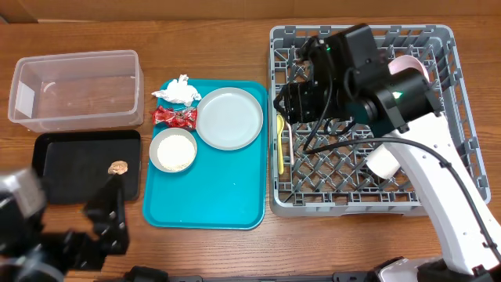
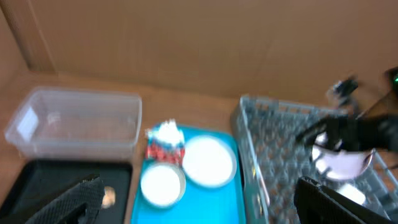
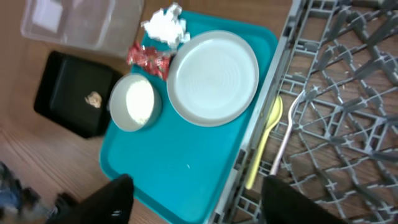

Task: Sort waste into correct bins and load items into the dishwasher rack
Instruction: 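Stand the plate upright in the rack's back right slots, then grasp the rim of the white plate on the teal tray with the left gripper, then lift the white plate and hand it to the right gripper over the rack, then stand the white plate upright in the rack beside the pink plate, then grasp the rim of the white rice bowl with the left gripper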

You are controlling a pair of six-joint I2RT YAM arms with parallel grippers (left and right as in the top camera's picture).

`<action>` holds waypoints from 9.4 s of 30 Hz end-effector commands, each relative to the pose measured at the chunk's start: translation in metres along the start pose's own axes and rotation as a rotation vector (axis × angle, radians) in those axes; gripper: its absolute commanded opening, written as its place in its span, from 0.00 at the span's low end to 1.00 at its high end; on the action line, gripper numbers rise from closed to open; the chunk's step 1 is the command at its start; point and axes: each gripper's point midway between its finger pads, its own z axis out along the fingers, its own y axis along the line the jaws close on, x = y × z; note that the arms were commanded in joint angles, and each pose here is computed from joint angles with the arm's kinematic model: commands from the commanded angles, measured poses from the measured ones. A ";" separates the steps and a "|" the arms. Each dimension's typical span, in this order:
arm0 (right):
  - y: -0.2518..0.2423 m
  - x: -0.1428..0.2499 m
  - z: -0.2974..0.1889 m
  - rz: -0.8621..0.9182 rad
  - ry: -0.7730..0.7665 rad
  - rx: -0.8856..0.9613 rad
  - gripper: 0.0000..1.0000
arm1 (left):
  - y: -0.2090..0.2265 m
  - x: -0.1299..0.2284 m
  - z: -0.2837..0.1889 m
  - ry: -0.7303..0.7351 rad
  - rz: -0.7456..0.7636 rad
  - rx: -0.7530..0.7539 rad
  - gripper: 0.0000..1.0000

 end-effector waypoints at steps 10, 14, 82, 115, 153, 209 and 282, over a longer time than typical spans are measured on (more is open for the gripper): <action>-0.016 -0.004 -0.174 0.118 -0.450 0.153 0.76 | -0.028 0.097 0.173 0.651 -0.169 -0.016 0.69; -0.019 0.011 -0.205 0.136 -0.523 0.169 0.79 | -0.032 0.143 0.230 0.839 -0.256 -0.135 0.63; -0.065 0.058 -0.205 0.221 -0.383 0.417 0.89 | 0.017 0.341 0.363 0.975 -0.557 -0.755 0.33; -0.065 0.058 -0.205 0.220 -0.385 0.416 0.89 | 0.004 0.220 0.338 0.789 -0.406 -0.619 0.04; 0.086 0.009 -0.099 -0.517 -0.156 -0.602 0.77 | -0.036 0.066 0.123 0.393 -0.180 0.004 0.04; -0.093 -0.024 -0.097 0.085 -0.222 0.402 0.04 | -0.040 0.039 0.109 0.297 -0.080 0.056 0.80; -0.026 0.010 -0.208 0.132 -0.378 0.081 1.00 | 0.002 0.133 0.235 0.829 0.134 -0.364 0.72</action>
